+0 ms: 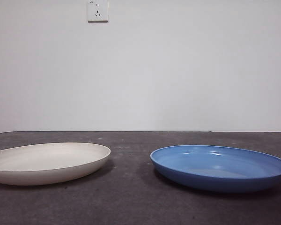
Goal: Pick up the white plate, put it on the blue plate, put it on desk
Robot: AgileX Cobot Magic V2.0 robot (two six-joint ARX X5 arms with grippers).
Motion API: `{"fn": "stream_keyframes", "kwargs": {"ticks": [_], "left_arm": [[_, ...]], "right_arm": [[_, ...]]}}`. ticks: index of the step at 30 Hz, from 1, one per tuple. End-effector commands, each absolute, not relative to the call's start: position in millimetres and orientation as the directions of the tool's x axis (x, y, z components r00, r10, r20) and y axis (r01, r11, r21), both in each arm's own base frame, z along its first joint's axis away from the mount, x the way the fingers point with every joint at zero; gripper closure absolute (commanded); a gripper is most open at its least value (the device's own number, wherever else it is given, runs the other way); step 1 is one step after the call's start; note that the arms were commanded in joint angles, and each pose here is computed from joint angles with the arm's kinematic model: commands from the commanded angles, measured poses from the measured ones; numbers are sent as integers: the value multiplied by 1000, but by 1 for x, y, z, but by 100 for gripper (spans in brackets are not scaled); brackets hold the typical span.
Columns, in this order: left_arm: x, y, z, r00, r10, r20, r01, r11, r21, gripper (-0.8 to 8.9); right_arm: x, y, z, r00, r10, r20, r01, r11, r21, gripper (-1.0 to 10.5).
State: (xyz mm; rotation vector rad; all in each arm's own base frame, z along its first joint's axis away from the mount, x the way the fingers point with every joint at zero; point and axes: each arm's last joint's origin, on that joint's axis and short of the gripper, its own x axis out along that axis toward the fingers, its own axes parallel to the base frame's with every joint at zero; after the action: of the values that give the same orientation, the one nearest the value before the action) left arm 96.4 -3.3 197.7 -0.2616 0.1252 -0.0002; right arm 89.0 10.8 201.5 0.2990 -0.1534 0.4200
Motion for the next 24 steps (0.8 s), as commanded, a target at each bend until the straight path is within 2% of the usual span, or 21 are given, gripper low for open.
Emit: {"fn": "stream_keyframes", "kwargs": {"ticks": [1, 7, 13, 16, 20, 24], "left_arm": [[99, -4, 214, 995, -19, -103, -13, 955, -297, 795], [110, -6, 251, 993, -37, -115, 2, 956, -294, 795], [128, -12, 289, 985, -111, -133, 68, 953, -294, 795], [138, -18, 303, 974, -172, -150, 121, 946, -300, 794], [150, -26, 318, 950, -237, -203, 169, 937, -306, 795], [158, -33, 328, 922, -302, -241, 219, 923, -316, 795]], "right_arm": [[86, 12, 209, 871, 424, 250, -479, 846, 235, 936], [86, 12, 209, 868, 429, 251, -485, 842, 237, 936], [87, 12, 207, 875, 428, 227, -482, 817, 316, 936], [87, 12, 209, 886, 427, 180, -464, 818, 340, 936], [90, 11, 222, 924, 373, 80, -373, 842, 390, 936], [95, 11, 241, 928, 373, 4, -348, 860, 374, 936]]}}
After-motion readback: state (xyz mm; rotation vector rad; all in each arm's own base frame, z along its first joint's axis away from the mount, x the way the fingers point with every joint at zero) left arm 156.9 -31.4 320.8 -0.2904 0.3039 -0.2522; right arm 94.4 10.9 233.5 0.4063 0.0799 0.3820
